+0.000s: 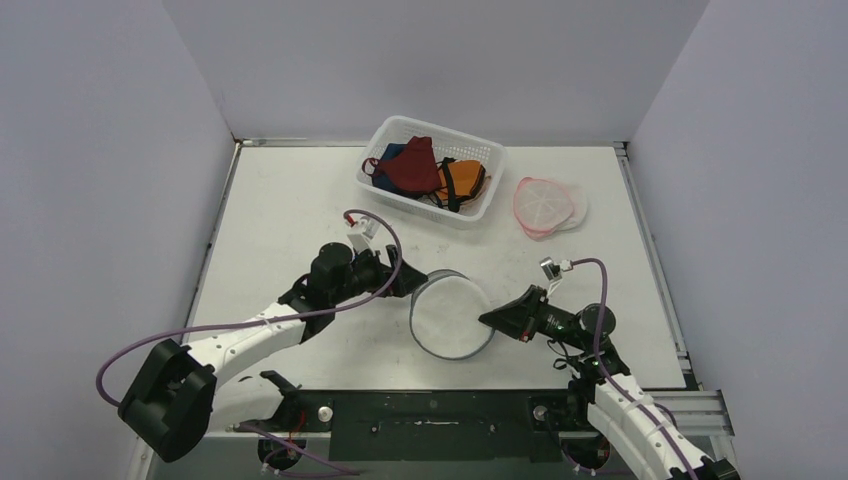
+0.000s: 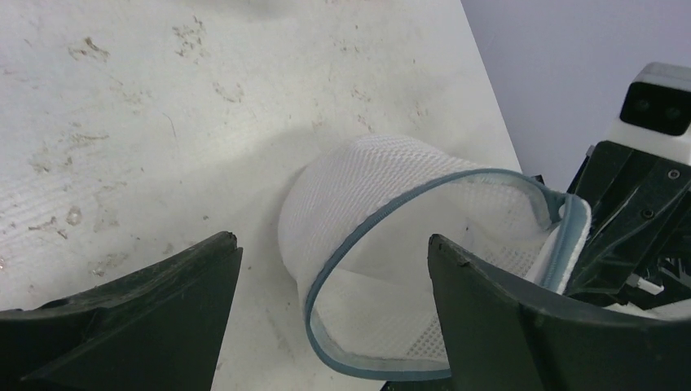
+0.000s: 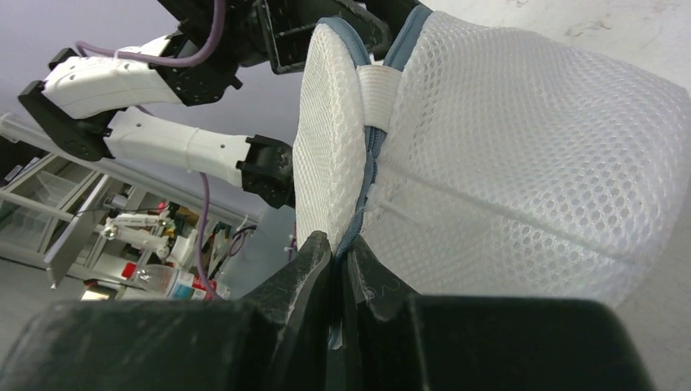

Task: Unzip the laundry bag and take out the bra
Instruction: Close the laundry bag at the center of the board.

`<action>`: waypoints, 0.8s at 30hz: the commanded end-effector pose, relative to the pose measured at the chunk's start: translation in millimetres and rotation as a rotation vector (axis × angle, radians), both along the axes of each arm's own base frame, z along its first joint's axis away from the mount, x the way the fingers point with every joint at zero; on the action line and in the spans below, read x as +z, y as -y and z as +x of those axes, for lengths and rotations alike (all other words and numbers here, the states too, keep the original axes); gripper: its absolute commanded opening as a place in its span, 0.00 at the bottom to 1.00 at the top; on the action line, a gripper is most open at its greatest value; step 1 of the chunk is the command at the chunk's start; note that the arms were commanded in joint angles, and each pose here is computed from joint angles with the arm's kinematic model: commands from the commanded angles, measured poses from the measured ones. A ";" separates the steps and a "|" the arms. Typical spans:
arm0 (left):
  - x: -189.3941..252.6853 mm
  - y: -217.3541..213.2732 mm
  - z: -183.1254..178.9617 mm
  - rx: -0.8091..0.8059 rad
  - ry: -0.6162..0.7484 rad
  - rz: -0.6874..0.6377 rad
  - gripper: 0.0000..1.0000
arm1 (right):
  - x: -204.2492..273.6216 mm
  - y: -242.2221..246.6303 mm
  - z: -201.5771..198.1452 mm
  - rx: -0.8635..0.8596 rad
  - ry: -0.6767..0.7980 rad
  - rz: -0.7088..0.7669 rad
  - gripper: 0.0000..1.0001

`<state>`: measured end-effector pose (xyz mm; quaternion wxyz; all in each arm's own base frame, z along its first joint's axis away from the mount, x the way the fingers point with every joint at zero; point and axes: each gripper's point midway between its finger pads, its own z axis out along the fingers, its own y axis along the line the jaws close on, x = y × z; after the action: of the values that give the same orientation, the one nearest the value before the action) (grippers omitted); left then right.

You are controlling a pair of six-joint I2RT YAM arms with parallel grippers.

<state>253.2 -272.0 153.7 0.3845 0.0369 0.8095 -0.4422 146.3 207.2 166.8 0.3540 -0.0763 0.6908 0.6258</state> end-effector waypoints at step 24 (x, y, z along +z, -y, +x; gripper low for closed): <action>-4.7 16.0 -43.6 -0.052 0.070 -0.050 0.26 | 39.3 1.4 -5.5 -0.001 0.093 0.149 0.05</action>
<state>209.8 -285.0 124.2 0.3610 0.0706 0.8146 -0.4486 135.4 208.7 194.2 0.3495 -0.0758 0.6487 0.6718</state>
